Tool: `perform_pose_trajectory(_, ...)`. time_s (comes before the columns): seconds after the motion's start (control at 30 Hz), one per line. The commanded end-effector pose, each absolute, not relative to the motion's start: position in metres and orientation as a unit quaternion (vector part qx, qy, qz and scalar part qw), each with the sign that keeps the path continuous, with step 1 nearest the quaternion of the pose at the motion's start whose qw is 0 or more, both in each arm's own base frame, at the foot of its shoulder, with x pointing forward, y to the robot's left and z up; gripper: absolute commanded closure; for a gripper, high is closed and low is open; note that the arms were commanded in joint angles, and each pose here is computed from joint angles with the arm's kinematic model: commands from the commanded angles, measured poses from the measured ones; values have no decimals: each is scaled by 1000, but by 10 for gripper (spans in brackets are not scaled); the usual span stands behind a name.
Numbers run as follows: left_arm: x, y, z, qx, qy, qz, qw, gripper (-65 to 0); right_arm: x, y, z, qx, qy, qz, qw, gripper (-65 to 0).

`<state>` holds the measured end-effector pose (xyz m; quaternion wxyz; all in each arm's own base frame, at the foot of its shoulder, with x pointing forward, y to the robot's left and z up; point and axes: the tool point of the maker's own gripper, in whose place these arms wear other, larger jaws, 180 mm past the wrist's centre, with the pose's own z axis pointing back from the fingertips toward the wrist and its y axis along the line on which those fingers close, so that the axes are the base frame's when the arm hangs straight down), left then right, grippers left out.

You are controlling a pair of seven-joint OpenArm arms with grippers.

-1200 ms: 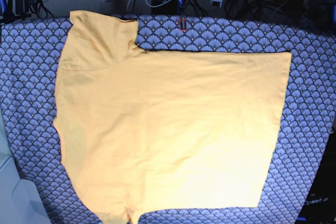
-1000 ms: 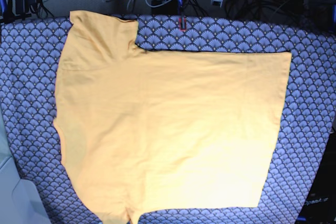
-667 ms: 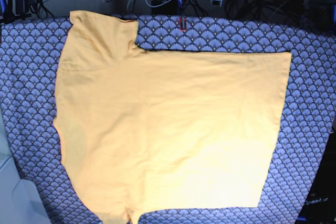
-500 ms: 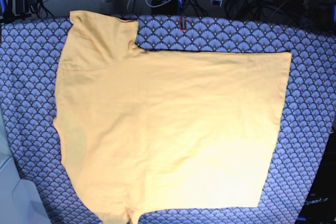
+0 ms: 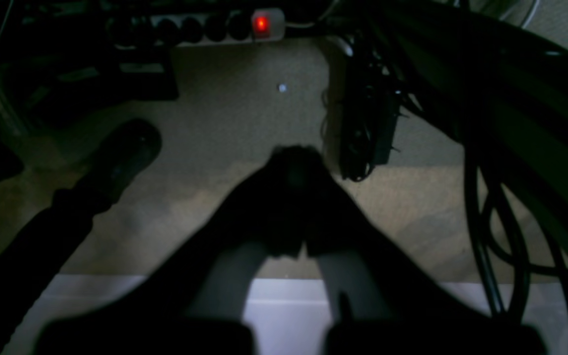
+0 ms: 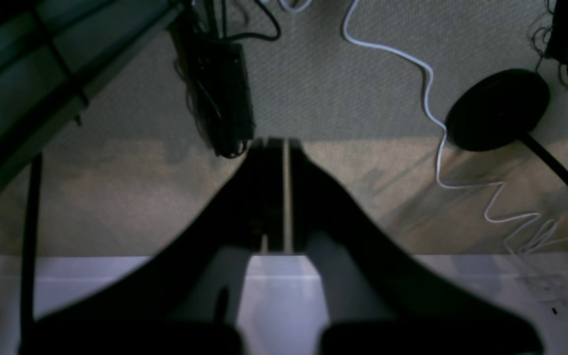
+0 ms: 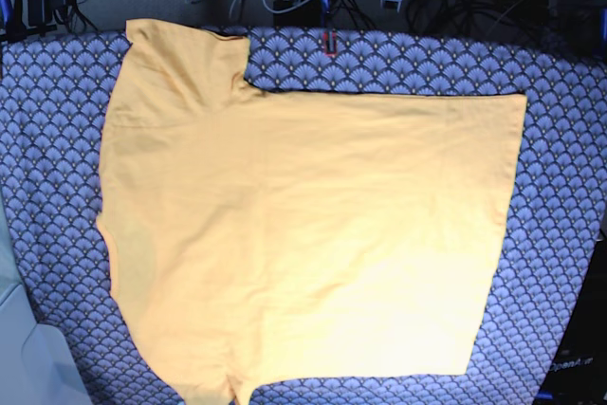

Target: Fold the T-shirt properly

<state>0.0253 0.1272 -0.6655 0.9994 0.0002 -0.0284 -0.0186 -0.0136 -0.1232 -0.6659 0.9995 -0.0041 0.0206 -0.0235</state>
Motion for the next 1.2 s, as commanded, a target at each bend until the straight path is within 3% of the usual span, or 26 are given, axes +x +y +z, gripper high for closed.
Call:
perform_pose_trajectory(0.0,21,128,-666,1,-23,-18,1000,0,-18,-121,-666,1,25,-25,999,0)
perform_pose_trajectory(0.3,11,126,-666,-5,-31,-18,999,0,-47,-123,-664,0,39,-25,999,0)
perform_pose_trajectory(0.6,-47,127,-659,-7,-65,-18,998,0,-92,-130,-648,-10,-86,-19,996,0)
perform_pose_trajectory(0.83,-66,124,-645,-54,-129,22,990,0,-107,-153,-617,-27,-203,-6,979,0)
perform_pose_trajectory(1.17,-92,155,-613,-33,-230,96,968,0,-109,-166,-572,-36,-330,10,943,0)
